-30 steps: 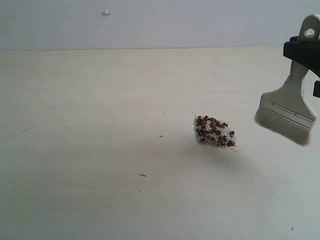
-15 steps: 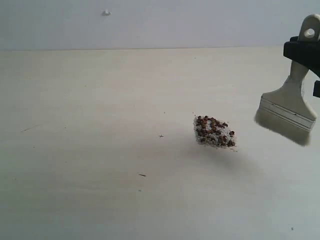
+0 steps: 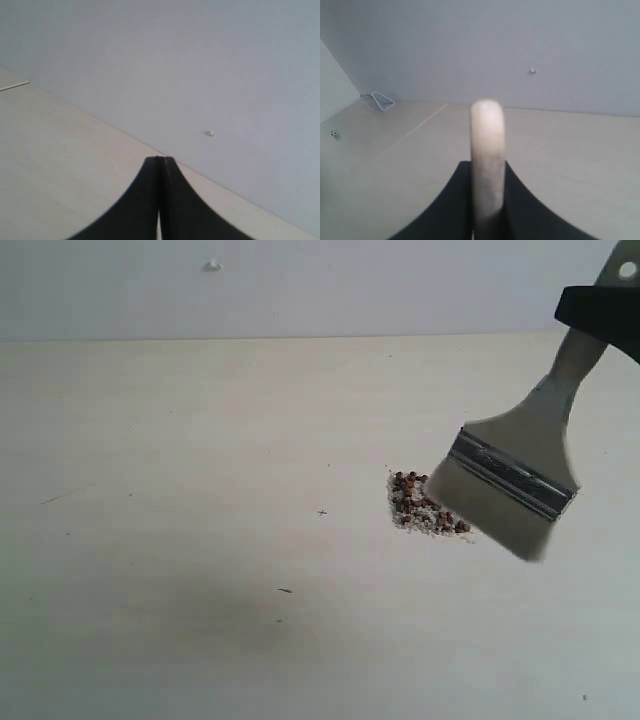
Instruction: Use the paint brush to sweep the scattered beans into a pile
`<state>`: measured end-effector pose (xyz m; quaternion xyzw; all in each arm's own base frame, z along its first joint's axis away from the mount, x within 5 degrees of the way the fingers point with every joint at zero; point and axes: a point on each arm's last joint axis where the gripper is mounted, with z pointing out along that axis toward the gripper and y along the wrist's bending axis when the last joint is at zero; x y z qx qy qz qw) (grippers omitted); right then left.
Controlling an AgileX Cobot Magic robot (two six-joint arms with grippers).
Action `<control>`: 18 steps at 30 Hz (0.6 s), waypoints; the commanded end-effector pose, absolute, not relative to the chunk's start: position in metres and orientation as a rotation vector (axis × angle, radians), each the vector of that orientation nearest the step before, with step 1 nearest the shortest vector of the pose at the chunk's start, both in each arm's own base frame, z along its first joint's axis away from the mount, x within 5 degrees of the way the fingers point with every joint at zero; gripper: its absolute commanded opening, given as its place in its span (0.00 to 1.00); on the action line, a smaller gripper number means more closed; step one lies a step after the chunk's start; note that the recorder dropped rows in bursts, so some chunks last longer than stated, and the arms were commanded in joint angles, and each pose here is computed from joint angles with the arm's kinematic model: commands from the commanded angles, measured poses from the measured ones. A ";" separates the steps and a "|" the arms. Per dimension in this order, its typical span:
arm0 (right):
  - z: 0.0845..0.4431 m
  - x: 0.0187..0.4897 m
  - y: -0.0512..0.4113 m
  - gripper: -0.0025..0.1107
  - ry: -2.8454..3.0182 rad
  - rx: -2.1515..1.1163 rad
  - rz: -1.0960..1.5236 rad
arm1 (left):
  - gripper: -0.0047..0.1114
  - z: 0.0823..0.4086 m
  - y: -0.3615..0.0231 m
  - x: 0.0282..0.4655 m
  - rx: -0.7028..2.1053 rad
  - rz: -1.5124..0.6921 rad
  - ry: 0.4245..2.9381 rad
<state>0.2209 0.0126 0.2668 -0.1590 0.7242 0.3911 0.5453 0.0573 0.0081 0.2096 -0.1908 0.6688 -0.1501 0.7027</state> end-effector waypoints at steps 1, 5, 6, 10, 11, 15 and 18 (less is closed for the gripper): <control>0.277 0.221 0.012 0.02 1.646 -0.333 0.964 | 0.04 0.209 0.008 0.057 -0.418 -0.327 1.485; 0.277 0.221 0.012 0.02 1.662 -0.293 1.002 | 0.04 0.209 0.008 0.057 -0.418 -0.327 1.485; 0.279 0.222 0.011 0.02 1.645 -0.273 1.003 | 0.04 0.209 0.008 0.057 -0.418 -0.327 1.485; 0.274 0.231 -0.009 0.02 1.766 0.019 0.773 | 0.04 0.209 0.008 0.057 -0.418 -0.327 1.485; 0.272 0.232 -0.015 0.02 1.806 0.069 0.672 | 0.04 0.209 0.008 0.057 -0.418 -0.327 1.485; 0.261 0.230 -0.045 0.02 1.958 0.232 0.238 | 0.04 0.209 0.008 0.057 -0.418 -0.327 1.485; 0.264 0.237 -0.050 0.02 2.018 0.180 0.165 | 0.04 0.209 0.008 0.057 -0.418 -0.327 1.485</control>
